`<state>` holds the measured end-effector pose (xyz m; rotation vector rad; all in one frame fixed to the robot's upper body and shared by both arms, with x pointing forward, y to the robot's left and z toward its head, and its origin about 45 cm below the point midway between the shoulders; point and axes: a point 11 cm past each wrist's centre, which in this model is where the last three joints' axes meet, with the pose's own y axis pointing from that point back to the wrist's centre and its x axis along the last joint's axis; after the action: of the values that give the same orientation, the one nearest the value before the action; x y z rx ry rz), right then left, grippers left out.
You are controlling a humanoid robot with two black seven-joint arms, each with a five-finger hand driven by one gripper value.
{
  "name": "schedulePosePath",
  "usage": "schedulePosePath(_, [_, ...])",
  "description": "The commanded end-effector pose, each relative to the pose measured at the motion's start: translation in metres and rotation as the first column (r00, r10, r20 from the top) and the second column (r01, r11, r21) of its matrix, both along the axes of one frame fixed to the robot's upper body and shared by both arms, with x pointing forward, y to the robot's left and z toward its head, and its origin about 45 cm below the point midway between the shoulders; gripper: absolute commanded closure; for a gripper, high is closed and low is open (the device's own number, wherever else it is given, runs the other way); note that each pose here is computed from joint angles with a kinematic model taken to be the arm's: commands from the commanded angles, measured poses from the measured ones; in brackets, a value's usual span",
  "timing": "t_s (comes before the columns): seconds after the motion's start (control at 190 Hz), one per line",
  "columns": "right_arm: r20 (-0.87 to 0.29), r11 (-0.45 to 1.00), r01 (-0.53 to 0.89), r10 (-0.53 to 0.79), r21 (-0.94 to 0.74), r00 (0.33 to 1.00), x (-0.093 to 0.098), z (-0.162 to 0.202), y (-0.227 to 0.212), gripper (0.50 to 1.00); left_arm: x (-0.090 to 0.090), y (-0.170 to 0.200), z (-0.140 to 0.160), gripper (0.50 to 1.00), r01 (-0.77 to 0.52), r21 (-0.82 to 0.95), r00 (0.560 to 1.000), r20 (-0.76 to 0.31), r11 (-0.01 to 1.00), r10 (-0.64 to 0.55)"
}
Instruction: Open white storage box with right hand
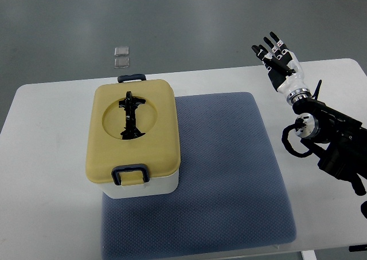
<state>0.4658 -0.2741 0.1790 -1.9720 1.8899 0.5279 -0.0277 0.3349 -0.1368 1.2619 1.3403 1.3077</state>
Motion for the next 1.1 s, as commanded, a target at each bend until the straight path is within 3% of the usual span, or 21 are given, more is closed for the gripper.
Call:
schedulePosePath(0.0, [0.001, 1.0, -0.002, 0.002, 0.001, 1.0, 0.0, 0.0, 0.002, 0.572, 0.0, -0.001, 0.0, 0.5, 0.0, -0.002, 1.0, 0.0, 1.0, 0.0])
schedulePosePath(0.29, [0.04, 0.998, -0.04, 0.042, -0.041, 0.998, 0.008, 0.017, 0.006, 0.572, 0.0, 0.0, 0.0, 0.5, 0.0, 0.001, 1.0, 0.0, 1.0, 0.0])
schedulePosePath(0.496, [0.132, 0.983, -0.127, 0.145, -0.134, 0.981, 0.019, 0.052, 0.032, 0.572, 0.0, 0.0, 0.0, 0.5, 0.0, 0.001, 1.0, 0.0, 1.0, 0.0])
schedulePosePath(0.628, [0.196, 0.909, -0.222, 0.303, -0.352, 0.933, 0.025, 0.088, 0.049, 0.572, 0.0, 0.0, 0.0, 0.5, 0.0, 0.001, 1.0, 0.0, 1.0, 0.0])
schedulePosePath(0.807, [0.219, 0.671, -0.31, 0.582, -0.674, 0.783, 0.021, 0.137, 0.095, 0.572, 0.0, 0.0, 0.0, 0.5, 0.0, 0.001, 1.0, 0.0, 1.0, 0.0])
schedulePosePath(1.097, [0.108, 0.236, -0.219, 0.874, -0.947, 0.474, -0.009, 0.199, 0.161, 0.572, 0.0, 0.0, 0.0, 0.5, 0.0, 0.001, 1.0, 0.0, 1.0, 0.0])
